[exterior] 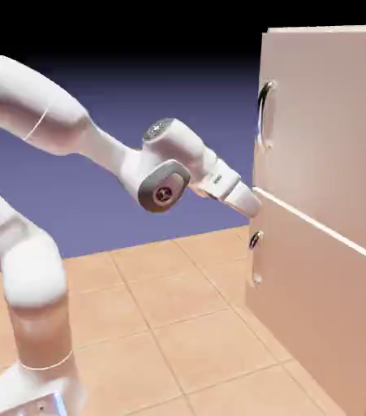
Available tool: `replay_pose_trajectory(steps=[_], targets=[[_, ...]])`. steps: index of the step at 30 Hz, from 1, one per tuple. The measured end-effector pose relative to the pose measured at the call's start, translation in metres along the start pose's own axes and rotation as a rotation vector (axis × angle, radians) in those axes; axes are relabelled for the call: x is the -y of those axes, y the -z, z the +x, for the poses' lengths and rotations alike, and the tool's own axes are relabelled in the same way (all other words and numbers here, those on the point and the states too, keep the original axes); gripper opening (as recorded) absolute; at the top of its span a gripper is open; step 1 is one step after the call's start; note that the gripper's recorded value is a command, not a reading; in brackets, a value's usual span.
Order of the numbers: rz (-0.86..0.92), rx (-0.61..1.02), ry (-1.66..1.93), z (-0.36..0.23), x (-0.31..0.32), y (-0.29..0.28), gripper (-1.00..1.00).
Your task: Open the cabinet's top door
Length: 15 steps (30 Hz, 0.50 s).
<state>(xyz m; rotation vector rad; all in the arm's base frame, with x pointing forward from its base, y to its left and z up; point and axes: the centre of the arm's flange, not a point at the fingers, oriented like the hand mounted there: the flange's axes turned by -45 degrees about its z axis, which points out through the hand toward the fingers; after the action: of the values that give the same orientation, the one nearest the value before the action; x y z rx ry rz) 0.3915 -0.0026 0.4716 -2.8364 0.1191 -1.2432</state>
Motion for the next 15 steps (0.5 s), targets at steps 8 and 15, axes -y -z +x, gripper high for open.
replay_pose_trajectory(steps=[8, 15], targets=[[0.026, -0.089, -0.409, 0.028, -0.015, 0.023, 0.00], [0.081, -0.163, -0.759, 0.046, -0.024, 0.043, 0.00]])
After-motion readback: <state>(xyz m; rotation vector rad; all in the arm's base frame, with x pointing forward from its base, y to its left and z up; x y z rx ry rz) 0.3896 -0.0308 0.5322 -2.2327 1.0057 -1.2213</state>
